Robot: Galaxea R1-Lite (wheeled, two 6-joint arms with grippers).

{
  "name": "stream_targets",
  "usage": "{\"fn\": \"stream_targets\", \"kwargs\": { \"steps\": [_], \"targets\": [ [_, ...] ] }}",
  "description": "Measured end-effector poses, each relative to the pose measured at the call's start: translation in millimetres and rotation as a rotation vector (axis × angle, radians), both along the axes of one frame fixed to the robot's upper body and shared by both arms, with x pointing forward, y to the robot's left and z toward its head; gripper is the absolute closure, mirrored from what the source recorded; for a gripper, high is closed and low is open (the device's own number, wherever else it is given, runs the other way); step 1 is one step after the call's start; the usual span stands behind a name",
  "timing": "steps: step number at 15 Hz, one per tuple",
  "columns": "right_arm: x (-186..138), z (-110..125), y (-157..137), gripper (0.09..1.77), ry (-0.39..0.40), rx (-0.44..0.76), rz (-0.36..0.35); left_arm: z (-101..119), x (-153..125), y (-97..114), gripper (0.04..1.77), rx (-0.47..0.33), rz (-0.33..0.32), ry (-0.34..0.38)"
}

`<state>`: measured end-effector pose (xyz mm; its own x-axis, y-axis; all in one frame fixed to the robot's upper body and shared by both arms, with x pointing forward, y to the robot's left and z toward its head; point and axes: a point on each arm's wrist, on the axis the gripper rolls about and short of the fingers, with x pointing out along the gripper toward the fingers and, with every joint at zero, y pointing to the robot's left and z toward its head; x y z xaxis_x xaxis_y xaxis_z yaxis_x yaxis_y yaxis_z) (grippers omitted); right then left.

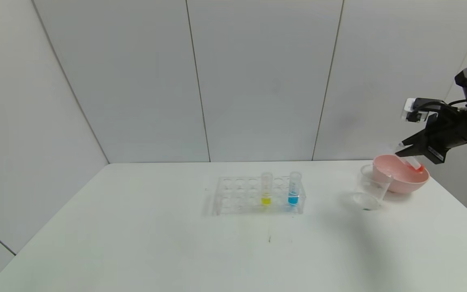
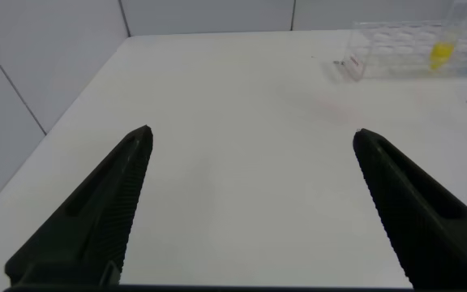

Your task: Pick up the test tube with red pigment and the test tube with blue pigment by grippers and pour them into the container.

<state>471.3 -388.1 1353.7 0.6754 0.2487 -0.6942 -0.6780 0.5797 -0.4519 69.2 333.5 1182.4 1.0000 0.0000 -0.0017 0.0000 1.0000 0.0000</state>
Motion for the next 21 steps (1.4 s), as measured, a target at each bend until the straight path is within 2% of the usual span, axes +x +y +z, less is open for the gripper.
{"fn": "stream_targets", "kwargs": {
  "steps": [3,7,11,16,21],
  "targets": [
    [2.0,5.4,5.8,1.37,0.028,-0.027,-0.018,0.0,0.0,0.0,0.05,0.000,0.000,0.000],
    [8.4,-1.3,6.9,1.37,0.048,-0.077,-0.046,0.0,0.0,0.0,0.05,0.000,0.000,0.000],
    [3.5,-5.9,7.6,1.37,0.110,-0.122,-0.010,0.0,0.0,0.0,0.05,0.000,0.000,0.000],
    [0.4,-3.8,8.3,1.37,0.124,-0.238,-0.014,0.0,0.0,0.0,0.05,0.000,0.000,0.000],
    [4.6,-7.2,28.0,1.37,0.129,-0.282,0.015,0.0,0.0,0.0,0.05,0.000,0.000,0.000]
  ]
}}
